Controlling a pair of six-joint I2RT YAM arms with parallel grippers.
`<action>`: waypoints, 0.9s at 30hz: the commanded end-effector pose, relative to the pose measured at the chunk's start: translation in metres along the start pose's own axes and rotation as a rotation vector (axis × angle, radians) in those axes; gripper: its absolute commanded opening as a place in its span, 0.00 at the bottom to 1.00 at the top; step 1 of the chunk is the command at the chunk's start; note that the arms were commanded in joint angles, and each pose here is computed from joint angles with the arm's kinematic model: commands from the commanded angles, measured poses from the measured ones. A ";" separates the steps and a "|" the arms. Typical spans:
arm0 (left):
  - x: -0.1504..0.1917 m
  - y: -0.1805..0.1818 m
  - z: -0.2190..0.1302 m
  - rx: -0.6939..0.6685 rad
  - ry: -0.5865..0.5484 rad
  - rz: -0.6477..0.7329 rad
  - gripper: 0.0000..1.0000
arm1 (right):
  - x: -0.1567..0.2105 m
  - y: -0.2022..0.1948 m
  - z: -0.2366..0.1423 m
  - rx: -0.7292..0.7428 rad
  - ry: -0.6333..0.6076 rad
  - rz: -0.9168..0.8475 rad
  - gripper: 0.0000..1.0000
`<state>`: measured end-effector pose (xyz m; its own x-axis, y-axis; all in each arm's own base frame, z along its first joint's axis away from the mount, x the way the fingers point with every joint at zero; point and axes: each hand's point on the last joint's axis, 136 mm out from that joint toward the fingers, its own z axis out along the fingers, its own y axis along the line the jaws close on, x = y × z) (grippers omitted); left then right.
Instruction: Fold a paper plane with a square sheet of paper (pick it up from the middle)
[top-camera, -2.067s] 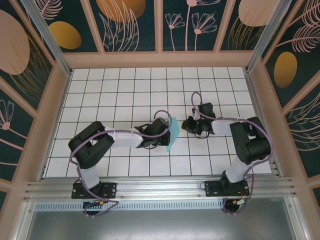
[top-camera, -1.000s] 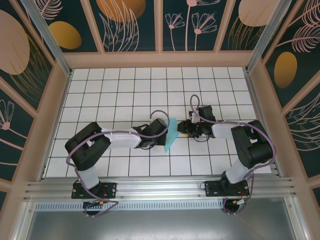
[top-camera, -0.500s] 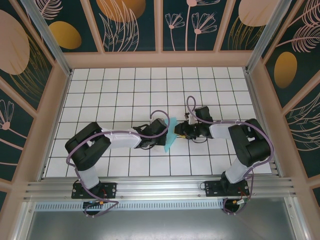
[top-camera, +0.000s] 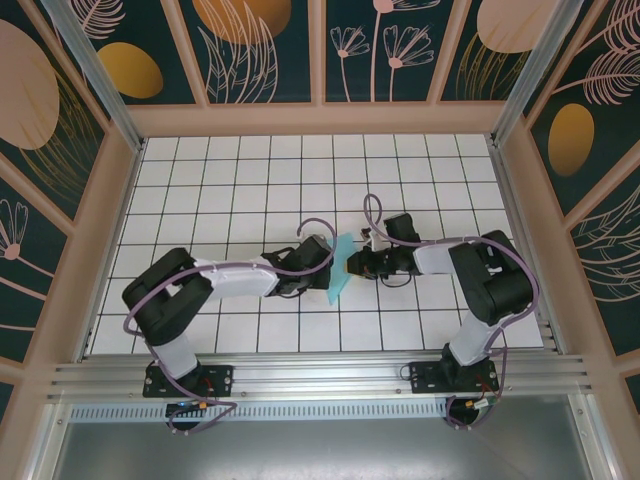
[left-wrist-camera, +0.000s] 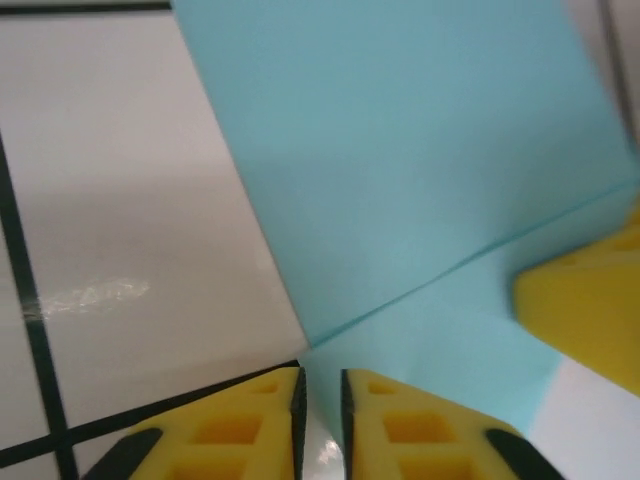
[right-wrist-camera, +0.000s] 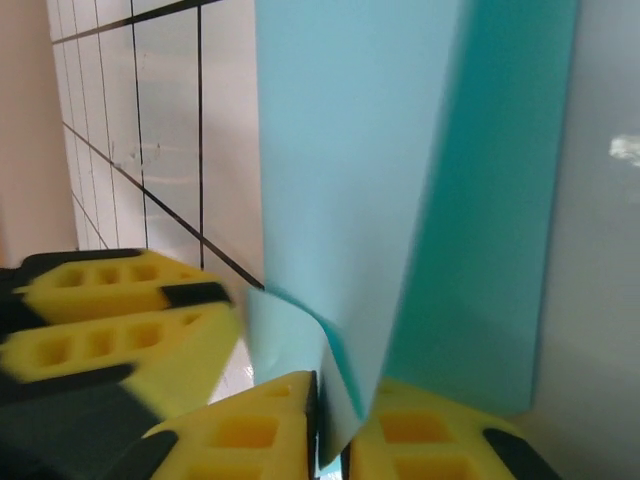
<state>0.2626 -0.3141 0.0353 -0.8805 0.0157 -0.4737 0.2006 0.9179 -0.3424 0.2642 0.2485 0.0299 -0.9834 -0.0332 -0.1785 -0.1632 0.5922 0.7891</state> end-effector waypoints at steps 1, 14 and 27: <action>-0.020 -0.014 -0.031 0.080 -0.090 -0.016 0.30 | -0.005 0.005 0.001 -0.012 -0.012 -0.007 0.13; 0.013 -0.043 -0.042 0.173 -0.086 0.034 0.41 | -0.007 0.013 -0.032 0.077 -0.308 0.328 0.04; 0.028 -0.057 -0.024 0.171 -0.091 0.171 0.47 | 0.003 0.010 -0.045 0.059 -0.417 0.531 0.06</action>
<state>0.2093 -0.3451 0.0573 -0.8206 0.1003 -0.5626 0.3819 0.8286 -0.4093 0.2501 0.2185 0.0562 -0.8405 0.5418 -0.0035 0.3321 0.5203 0.7867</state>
